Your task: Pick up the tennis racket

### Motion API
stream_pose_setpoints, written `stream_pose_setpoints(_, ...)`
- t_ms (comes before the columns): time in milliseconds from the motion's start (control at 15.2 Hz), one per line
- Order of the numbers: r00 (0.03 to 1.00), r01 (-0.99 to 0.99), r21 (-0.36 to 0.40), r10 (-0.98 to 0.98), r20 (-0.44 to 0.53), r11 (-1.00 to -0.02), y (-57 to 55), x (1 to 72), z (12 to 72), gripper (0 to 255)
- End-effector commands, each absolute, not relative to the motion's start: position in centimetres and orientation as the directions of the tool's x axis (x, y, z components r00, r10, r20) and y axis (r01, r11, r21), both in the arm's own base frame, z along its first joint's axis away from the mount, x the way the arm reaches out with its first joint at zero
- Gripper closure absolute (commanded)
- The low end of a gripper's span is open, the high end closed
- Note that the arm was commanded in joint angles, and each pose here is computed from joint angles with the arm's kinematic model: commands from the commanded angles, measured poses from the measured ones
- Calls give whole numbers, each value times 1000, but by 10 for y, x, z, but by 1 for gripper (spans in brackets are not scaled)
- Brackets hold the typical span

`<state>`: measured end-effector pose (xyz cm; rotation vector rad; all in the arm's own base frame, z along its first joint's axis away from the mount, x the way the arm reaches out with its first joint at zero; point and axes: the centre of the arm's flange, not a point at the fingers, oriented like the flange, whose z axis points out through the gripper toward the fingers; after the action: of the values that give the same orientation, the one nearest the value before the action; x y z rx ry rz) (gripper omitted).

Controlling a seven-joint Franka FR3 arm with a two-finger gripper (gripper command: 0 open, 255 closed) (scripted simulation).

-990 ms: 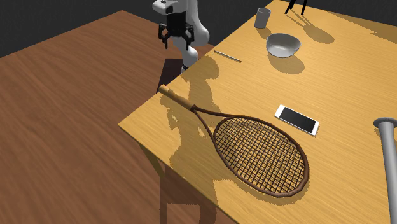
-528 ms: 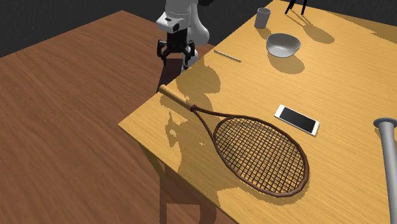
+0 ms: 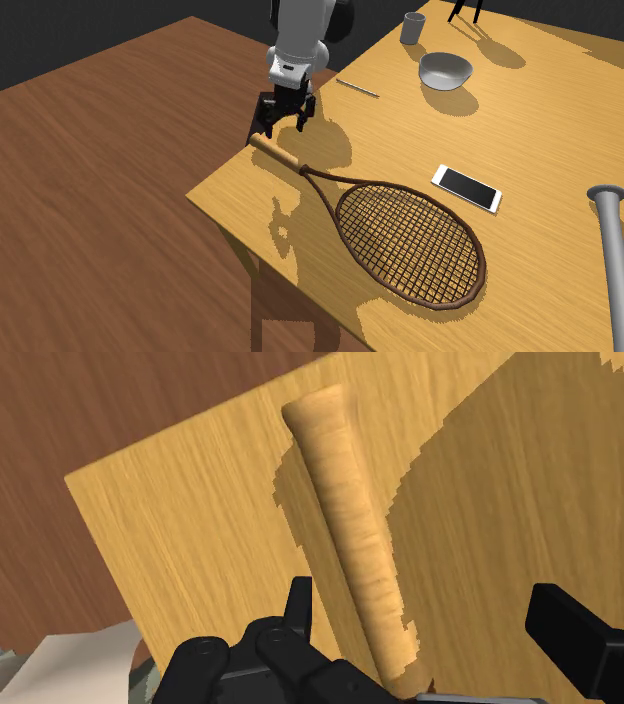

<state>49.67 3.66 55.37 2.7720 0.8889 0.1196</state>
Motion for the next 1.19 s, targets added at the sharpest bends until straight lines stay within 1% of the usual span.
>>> stream_pose_setpoints(0, 765, 622, 260, 644, 1, -739, 51, 519, 546, 0)
stream_pose_setpoints(264, 667, 716, 292, 745, -18, -634, 79, 552, 531, 0)
stream_pose_setpoints(858, 667, 716, 292, 745, -18, -634, 79, 552, 491, 0)
stream_pose_setpoints(924, 667, 716, 292, 745, -18, -634, 78, 551, 491, 255)
stream_pose_setpoints(1122, 667, 716, 292, 745, -18, -634, 78, 551, 491, 255)
